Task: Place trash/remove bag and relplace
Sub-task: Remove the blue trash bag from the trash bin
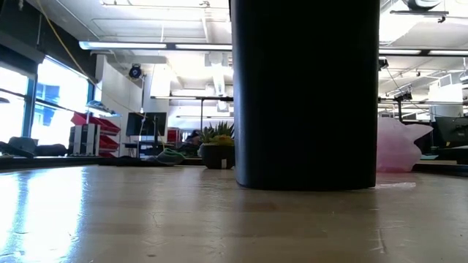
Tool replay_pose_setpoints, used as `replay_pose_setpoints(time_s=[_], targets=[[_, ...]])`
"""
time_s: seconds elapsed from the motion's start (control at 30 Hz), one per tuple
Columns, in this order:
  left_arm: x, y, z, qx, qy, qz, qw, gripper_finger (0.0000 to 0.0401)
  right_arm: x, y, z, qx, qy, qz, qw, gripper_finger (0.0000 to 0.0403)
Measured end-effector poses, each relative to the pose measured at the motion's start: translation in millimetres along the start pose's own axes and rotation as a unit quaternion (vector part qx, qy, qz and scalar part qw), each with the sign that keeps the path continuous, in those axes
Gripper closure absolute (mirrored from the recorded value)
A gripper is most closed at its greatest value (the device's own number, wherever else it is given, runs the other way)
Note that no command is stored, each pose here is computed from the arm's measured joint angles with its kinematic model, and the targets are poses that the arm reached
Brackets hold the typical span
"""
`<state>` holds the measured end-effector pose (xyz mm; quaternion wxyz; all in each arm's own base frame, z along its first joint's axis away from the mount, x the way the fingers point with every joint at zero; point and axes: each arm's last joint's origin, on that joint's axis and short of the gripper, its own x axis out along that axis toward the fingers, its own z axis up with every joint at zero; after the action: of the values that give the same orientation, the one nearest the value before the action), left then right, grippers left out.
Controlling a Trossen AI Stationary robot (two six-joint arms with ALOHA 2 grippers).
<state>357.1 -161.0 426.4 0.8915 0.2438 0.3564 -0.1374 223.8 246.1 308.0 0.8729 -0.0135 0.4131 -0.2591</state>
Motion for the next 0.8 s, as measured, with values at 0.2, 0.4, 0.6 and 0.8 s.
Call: replay_pose_setpoints(time_s=[0.2, 0.4, 0.6, 0.8], targets=[[0, 2, -4, -0.002, 0.019, 0.015, 1.000, 0.0401, 52, -3, -46, 0.059, 0.000, -0.084, 0.995, 0.0306], [1, 5, -5, -0.003, 0.030, 0.041, 0.999, 0.0401, 99, -27, -73, 0.083, -0.010, -0.179, 0.980, 0.0306], [1, 9, -8, 0.011, 0.048, 0.068, 0.996, 0.0401, 136, -39, -82, 0.117, -0.052, -0.195, 0.972, 0.0307], [2, 16, -13, 0.016, 0.070, 0.081, 0.994, 0.0401, 158, -13, -69, 0.136, -0.097, -0.096, 0.981, 0.0307]])
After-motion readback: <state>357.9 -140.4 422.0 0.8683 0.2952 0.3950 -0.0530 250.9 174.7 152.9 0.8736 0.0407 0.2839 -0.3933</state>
